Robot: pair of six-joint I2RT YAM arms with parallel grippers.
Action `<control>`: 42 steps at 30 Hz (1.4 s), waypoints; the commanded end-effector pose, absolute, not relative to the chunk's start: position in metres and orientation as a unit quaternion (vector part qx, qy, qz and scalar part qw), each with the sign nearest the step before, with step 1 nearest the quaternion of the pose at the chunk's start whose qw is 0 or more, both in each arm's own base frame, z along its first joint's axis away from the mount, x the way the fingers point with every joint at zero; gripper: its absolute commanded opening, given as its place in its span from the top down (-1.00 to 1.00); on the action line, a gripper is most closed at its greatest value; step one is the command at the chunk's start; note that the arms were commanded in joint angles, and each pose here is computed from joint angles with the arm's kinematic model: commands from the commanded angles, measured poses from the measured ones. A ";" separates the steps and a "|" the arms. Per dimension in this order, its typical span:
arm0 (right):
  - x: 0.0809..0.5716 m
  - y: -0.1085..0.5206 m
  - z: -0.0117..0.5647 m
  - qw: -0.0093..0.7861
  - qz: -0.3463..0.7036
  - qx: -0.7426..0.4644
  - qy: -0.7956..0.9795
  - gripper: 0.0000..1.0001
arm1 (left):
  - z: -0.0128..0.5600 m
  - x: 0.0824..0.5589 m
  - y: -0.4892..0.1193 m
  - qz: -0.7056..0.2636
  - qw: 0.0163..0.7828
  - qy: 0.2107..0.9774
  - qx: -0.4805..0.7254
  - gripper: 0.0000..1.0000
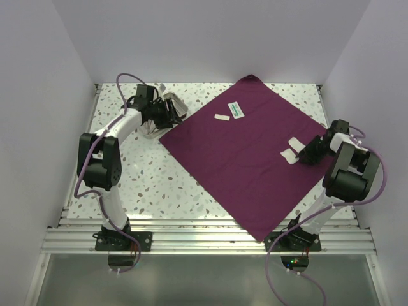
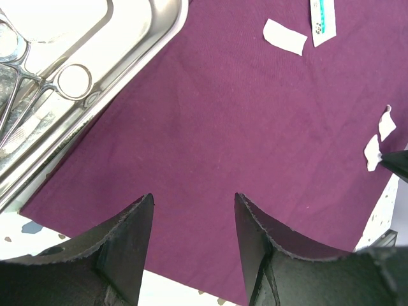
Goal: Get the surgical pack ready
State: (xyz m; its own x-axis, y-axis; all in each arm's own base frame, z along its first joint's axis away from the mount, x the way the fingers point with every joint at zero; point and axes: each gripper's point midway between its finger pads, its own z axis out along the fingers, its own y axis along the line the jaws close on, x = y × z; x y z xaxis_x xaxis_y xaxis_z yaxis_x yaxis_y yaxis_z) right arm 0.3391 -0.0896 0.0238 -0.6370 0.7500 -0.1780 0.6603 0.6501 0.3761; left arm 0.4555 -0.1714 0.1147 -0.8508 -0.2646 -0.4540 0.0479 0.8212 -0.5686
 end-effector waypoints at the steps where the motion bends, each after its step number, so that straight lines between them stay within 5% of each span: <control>1: 0.350 -0.094 0.021 0.175 0.145 0.393 0.891 0.34 | 0.126 0.463 -0.177 -0.304 0.284 0.909 -0.035 -0.15; 8: 0.357 -0.092 0.020 0.173 0.152 0.391 0.891 0.48 | 0.123 0.465 -0.178 -0.303 0.281 0.910 -0.032 -0.15; 15: 0.367 -0.080 0.030 0.185 0.183 0.377 0.889 1.00 | 0.118 0.467 -0.179 -0.304 0.276 0.911 -0.032 -0.14; 27: 0.416 -0.080 0.097 0.294 0.245 0.363 0.850 1.00 | 0.112 0.470 -0.182 -0.312 0.267 0.911 -0.037 -0.12; 42: 0.443 -0.082 0.098 0.304 0.279 0.377 0.829 1.00 | 0.108 0.471 -0.181 -0.308 0.265 0.913 -0.036 -0.11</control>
